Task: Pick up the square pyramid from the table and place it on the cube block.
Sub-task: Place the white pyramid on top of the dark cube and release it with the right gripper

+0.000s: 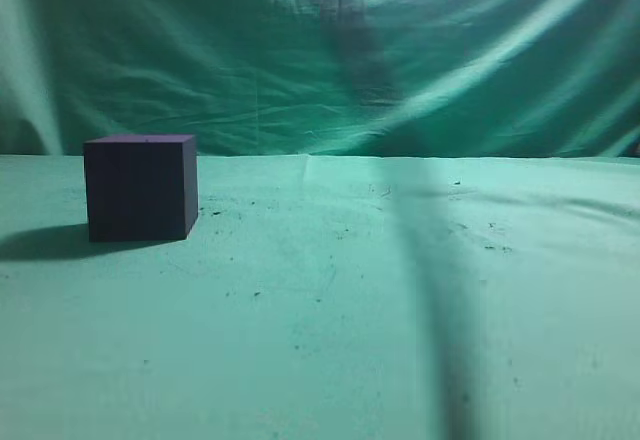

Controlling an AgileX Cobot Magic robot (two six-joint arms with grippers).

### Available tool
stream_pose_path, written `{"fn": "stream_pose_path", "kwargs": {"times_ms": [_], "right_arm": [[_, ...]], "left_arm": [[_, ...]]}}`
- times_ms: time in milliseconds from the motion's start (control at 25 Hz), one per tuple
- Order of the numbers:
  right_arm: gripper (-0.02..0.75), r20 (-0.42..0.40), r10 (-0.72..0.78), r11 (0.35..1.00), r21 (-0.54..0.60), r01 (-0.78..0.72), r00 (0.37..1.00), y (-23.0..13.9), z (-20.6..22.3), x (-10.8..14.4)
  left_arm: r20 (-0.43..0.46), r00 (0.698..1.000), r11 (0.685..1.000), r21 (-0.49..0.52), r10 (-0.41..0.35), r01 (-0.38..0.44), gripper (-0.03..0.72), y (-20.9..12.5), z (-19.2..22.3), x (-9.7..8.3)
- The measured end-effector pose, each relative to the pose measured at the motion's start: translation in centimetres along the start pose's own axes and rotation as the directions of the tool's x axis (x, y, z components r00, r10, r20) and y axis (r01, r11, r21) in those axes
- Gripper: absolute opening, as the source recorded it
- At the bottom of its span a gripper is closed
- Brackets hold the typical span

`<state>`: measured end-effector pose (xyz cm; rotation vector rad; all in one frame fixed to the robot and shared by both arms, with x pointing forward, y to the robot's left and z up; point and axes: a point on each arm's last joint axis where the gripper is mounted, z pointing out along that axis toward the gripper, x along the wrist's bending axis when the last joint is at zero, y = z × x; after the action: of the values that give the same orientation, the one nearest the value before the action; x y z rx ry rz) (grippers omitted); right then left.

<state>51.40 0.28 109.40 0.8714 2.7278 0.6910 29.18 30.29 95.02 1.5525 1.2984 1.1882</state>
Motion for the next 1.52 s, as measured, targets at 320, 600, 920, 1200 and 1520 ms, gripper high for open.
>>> {"fn": "stream_pose_path", "kwargs": {"times_ms": [320, 600, 920, 1200, 1520], "right_arm": [[0.380, -0.057, -0.079, 0.988, 0.128, 0.086, 0.995, 2.1, 7.3, 3.7], [0.380, -0.026, -0.104, 0.976, 0.190, 0.107, 0.994, 1.8, 11.1, 3.5], [0.380, -0.007, -0.116, 0.980, 0.165, 0.115, 0.993, 2.2, 11.1, 3.3], [0.645, 0.004, -0.083, 0.985, 0.149, 0.082, 0.997, 3.6, 9.2, 3.1], [0.217, -0.012, 0.007, 0.987, -0.163, -0.008, 1.000, 8.3, -2.2, 3.0]], "left_arm": [[0.000, 1.000, 1.000, 0.000, 0.000, 0.000, 0.000, 0.0, 0.0, 0.0], [0.000, 1.000, 1.000, 0.000, 0.000, 0.000, 0.000, 0.0, 0.0, 0.0], [0.000, 1.000, 1.000, 0.000, 0.000, 0.000, 0.000, 0.0, 0.0, 0.0], [0.000, 1.000, 1.000, 0.000, 0.000, 0.000, 0.000, 0.0, 0.0, 0.0], [0.000, 1.000, 1.000, 0.000, 0.000, 0.000, 0.000, 0.0, 0.0, 0.0]]}}
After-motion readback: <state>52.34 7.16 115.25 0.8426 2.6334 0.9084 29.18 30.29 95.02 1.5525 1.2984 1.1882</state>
